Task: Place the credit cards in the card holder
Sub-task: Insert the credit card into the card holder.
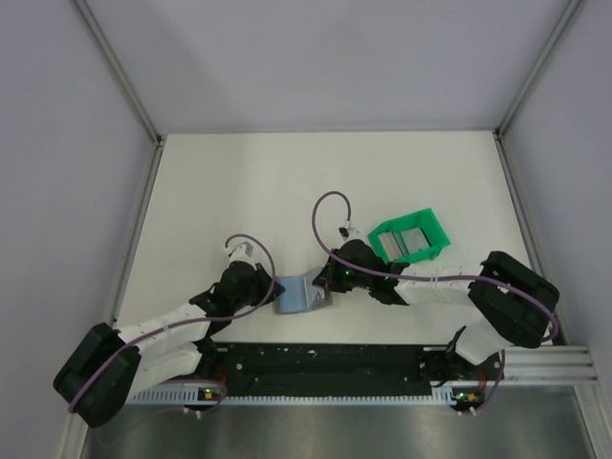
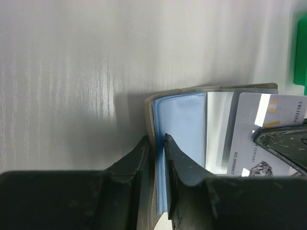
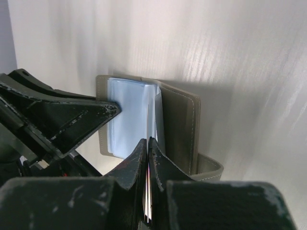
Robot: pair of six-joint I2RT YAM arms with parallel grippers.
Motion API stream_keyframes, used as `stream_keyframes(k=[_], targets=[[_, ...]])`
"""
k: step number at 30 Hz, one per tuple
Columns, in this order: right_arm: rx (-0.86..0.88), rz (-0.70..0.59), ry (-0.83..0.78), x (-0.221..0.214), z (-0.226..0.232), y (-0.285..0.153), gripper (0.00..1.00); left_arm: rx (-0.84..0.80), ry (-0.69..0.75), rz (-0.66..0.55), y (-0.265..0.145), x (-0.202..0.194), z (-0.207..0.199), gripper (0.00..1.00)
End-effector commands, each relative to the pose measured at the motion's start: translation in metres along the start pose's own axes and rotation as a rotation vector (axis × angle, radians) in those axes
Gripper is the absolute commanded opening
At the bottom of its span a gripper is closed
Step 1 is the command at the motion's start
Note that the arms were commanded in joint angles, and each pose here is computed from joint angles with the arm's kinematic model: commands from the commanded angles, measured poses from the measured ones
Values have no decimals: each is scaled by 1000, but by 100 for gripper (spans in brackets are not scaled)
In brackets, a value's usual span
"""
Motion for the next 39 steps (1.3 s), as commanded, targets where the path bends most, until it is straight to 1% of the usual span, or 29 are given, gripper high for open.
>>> stream_keyframes(k=[1, 6, 13, 20, 28, 39], targets=[[45, -61, -17, 17, 14, -5, 0, 27, -3, -17, 2, 3, 4, 22], [77, -2, 8, 4, 15, 8, 0, 23, -3, -18, 2, 4, 3, 22], [99, 35, 15, -5, 13, 19, 0, 30, -1, -22, 1, 4, 5, 24], [127, 40, 23, -7, 16, 22, 0, 39, 1, -21, 1, 4, 7, 24], [117, 23, 24, -5, 14, 19, 0, 47, 2, -21, 0, 3, 8, 24], [122, 42, 38, -10, 11, 30, 0, 43, 1, -20, 0, 4, 7, 27]])
Point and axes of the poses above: each gripper's point midway between its finger pads, its own y axis out along the fingers, its own z axis along the line the jaws close on, x = y × z, the point moved 1 cm from there along -y, back along the fingers, and after that the axes turned 1 degree about y, right-handed, at the moved point
